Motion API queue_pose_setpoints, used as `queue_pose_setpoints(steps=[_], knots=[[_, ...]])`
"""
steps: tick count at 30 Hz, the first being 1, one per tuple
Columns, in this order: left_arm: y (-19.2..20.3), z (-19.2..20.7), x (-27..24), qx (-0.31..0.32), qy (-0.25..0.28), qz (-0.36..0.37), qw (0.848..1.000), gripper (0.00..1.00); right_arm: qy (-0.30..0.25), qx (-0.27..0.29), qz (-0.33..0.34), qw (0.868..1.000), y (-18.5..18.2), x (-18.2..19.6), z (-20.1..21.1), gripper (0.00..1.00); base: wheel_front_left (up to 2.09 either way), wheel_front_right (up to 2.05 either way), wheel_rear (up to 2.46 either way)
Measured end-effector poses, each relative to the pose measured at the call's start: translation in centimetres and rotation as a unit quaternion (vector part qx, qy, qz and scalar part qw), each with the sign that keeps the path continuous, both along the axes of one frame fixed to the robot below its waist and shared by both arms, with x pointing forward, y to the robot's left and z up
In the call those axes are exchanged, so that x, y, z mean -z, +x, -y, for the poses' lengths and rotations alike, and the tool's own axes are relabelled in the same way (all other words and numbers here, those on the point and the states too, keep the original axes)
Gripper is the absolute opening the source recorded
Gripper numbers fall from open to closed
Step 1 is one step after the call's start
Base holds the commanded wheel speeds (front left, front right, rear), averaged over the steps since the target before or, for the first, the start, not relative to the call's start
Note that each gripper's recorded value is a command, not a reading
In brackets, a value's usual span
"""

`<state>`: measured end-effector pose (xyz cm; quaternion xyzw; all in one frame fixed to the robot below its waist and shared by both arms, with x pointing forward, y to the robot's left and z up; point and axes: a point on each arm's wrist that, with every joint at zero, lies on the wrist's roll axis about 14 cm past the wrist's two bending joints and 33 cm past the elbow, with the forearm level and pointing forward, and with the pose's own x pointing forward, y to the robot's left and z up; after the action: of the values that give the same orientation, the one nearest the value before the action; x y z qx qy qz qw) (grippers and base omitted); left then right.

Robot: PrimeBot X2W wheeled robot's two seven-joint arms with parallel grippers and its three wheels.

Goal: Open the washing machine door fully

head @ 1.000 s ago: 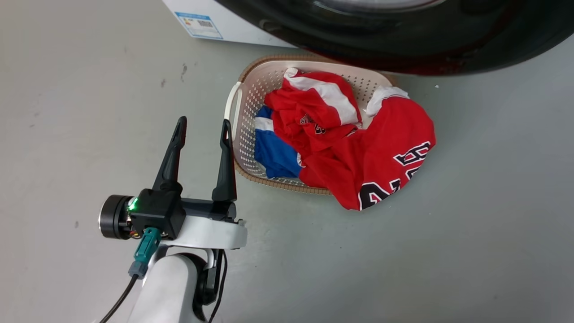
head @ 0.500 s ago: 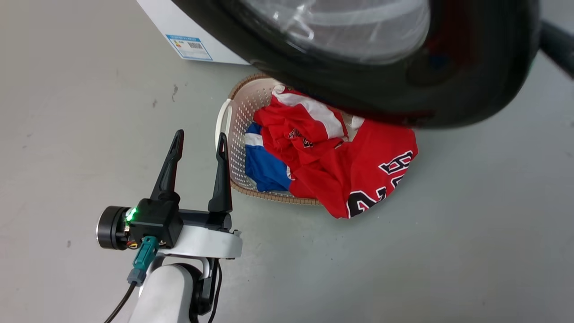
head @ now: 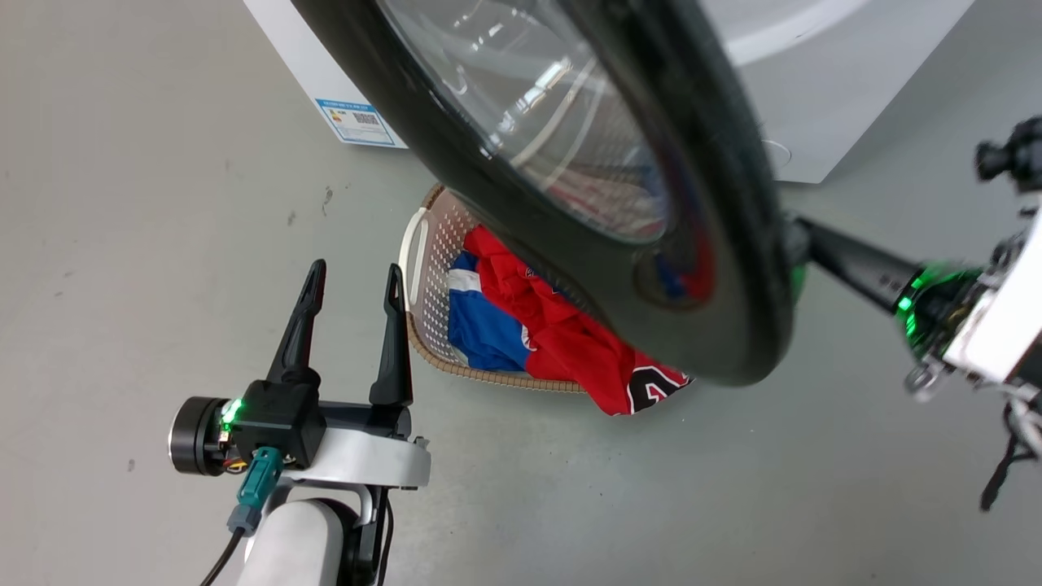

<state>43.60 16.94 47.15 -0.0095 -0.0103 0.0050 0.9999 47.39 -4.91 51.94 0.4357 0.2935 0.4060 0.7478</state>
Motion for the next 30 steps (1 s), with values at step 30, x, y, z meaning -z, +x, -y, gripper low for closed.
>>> queue_pose_setpoints(steps=[30], knots=[[-4.8, -1.8, -3.1, -0.029, 0.008, 0.027, 0.999, 1.0, 0.029, -0.105, -0.031, 0.994, -10.0, -0.7, -7.6, 0.0, 0.0, 0.0, 0.0]])
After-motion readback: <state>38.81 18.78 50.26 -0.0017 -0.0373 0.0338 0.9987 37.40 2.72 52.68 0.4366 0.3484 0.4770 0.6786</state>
